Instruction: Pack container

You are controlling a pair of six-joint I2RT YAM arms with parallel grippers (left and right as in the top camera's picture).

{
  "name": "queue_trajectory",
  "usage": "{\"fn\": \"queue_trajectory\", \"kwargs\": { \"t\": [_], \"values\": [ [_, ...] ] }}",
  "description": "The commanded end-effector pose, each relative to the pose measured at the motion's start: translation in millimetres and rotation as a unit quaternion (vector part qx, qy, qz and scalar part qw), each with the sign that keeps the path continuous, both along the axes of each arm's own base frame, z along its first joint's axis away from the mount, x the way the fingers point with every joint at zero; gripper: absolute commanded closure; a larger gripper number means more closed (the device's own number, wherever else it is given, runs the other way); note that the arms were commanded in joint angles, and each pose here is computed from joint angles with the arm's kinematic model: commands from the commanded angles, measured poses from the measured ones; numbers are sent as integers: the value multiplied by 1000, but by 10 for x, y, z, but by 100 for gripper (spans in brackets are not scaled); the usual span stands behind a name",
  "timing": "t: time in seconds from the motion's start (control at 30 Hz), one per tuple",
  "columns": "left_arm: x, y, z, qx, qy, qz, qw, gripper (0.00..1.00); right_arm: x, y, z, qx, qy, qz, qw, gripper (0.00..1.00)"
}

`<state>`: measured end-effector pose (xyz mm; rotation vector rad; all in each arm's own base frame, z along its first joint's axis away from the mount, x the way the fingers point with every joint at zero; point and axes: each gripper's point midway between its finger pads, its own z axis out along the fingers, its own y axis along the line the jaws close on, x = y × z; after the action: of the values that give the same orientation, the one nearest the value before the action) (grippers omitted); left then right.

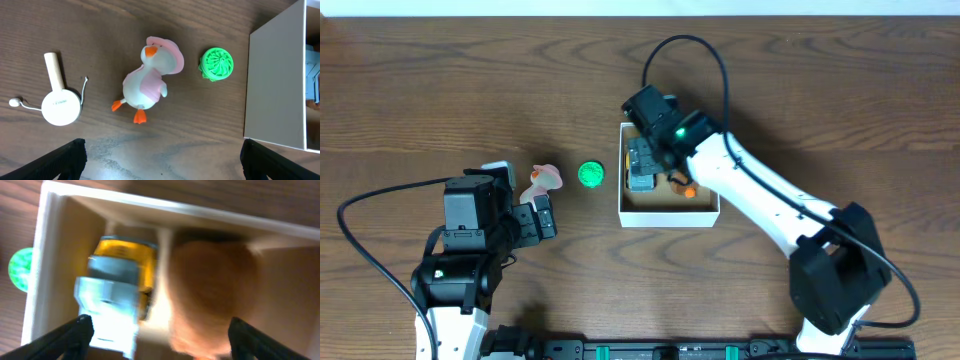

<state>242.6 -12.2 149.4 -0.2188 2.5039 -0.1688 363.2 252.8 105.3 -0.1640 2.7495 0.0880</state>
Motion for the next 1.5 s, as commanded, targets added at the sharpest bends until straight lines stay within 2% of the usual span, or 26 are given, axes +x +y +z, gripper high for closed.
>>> {"fn": "queue_trajectory", "kwargs": {
  "t": [0.0,0.1,0.2,0.33,0.43,0.6,0.83,1.1,1.17,1.2,1.23,1.3,1.33,1.43,1.47],
  "values": [
    [54,-2,98,-1,-14,1,1000,2,288,-377,798,17,-83,-40,996,1],
    [77,-28,140,-6,-17,-6,1000,2,314,-879,1144,25,-100,-92,990,1],
    [162,-39,251,8,-21,-29,999,2,241,-1449,1279,18,-88,-154,984,1],
    [395,-37,367,32,0,-62,998,2,62,-1985,1186,17,-29,-213,976,1],
    [604,-39,266,41,41,-82,995,2,-53,-2273,1042,8,8,-249,968,1],
    [775,-40,-251,46,125,-108,985,2,-136,-2447,846,1,34,-272,962,1],
    [703,-38,-962,41,241,-132,961,2,-155,-2455,729,-3,41,-271,962,1],
    [651,-38,-1262,35,286,-134,948,1,-135,-2454,735,-2,37,-269,963,1],
    [642,-38,-1285,34,290,-134,947,12,-135,-2453,735,-2,37,-268,963,1],
    [640,-38,-1290,34,291,-134,947,23,-136,-2454,735,-3,37,-268,963,1],
    [636,-38,-1295,34,292,-134,946,40,-135,-2453,735,-3,37,-265,963,1],
    [632,-38,-1295,34,292,-134,946,59,-139,-2454,734,-4,38,-264,964,1],
    [626,-38,-1295,34,294,-134,946,64,-145,-2455,732,-4,39,-264,964,1],
    [610,-38,-1294,33,297,-134,945,67,-152,-2456,730,-7,41,-259,965,1],
    [610,-38,-1294,33,297,-134,945,72,-152,-2456,730,-7,41,-259,965,1]
  ]
}}
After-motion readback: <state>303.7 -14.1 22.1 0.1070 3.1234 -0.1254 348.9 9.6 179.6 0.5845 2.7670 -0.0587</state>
